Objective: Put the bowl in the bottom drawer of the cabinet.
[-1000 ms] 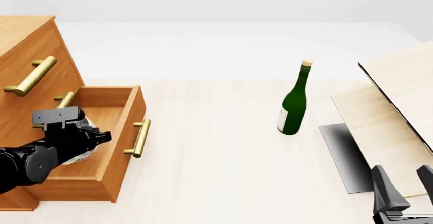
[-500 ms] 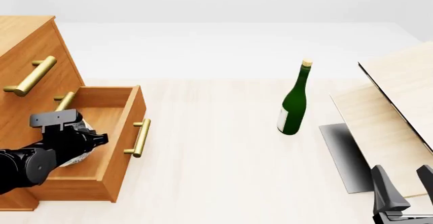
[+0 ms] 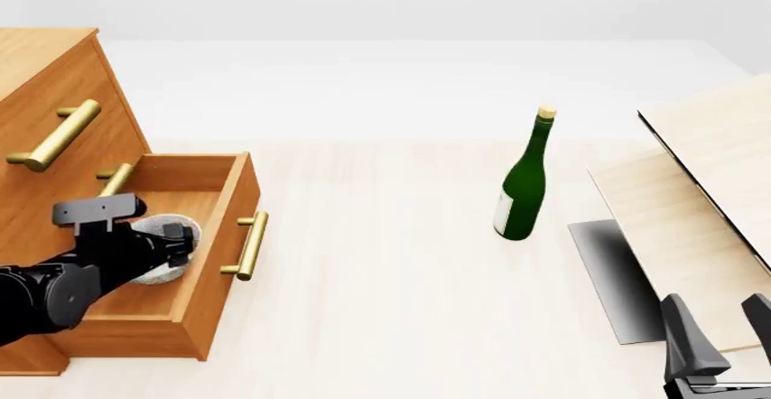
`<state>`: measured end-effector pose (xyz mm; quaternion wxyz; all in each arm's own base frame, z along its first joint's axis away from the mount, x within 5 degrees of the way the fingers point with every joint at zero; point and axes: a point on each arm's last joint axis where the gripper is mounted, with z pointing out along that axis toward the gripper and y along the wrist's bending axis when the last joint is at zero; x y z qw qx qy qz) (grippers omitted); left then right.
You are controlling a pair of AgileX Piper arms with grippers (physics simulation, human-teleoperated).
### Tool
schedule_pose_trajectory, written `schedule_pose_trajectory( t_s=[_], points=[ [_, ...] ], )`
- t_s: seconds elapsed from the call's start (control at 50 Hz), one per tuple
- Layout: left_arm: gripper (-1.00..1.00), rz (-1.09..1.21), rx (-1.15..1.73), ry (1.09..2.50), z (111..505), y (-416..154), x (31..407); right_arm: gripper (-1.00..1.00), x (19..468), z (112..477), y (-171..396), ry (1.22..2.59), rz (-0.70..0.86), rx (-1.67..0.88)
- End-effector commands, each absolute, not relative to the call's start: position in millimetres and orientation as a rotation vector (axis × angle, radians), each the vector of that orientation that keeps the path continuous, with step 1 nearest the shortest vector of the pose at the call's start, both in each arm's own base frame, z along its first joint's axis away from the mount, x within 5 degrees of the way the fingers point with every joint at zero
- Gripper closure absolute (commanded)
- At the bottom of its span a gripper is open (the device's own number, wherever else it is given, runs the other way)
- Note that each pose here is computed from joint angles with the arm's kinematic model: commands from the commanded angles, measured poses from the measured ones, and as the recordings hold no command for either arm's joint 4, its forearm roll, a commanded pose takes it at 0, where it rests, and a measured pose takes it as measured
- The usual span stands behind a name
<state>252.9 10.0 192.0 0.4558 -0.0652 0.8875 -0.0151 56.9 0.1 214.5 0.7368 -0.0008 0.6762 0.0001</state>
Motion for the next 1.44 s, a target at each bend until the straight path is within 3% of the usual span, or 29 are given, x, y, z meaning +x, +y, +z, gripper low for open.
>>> schedule_pose_trajectory(
  t_s=[0.02,0.3,0.36,0.56,0.92,1.44],
  points=[
    [-1.0,-0.044,-0.176,2.165,189.1,10.7,251.6,-1.0,56.9,214.5,0.1,1.485,0.0,-0.002],
    [-1.0,-0.055,-0.181,2.126,202.4,9.7,250.7,-1.0,56.9,214.5,0.1,1.485,0.0,-0.002],
    [-1.0,-0.149,-0.25,1.986,238.8,2.2,237.4,-1.0,56.9,214.5,0.1,1.485,0.0,-0.002],
    [-1.0,-0.239,-0.233,1.959,230.1,-15.1,234.7,-1.0,56.9,214.5,0.1,1.485,0.001,-0.002],
    [-1.0,-0.331,-0.181,1.828,277.2,-29.1,211.7,-1.0,56.9,214.5,0.1,1.485,0.0,-0.002],
    [-1.0,-0.387,-0.032,1.688,283.9,-46.4,191.5,-1.0,56.9,214.5,0.1,1.485,0.0,-0.002]
  ],
)
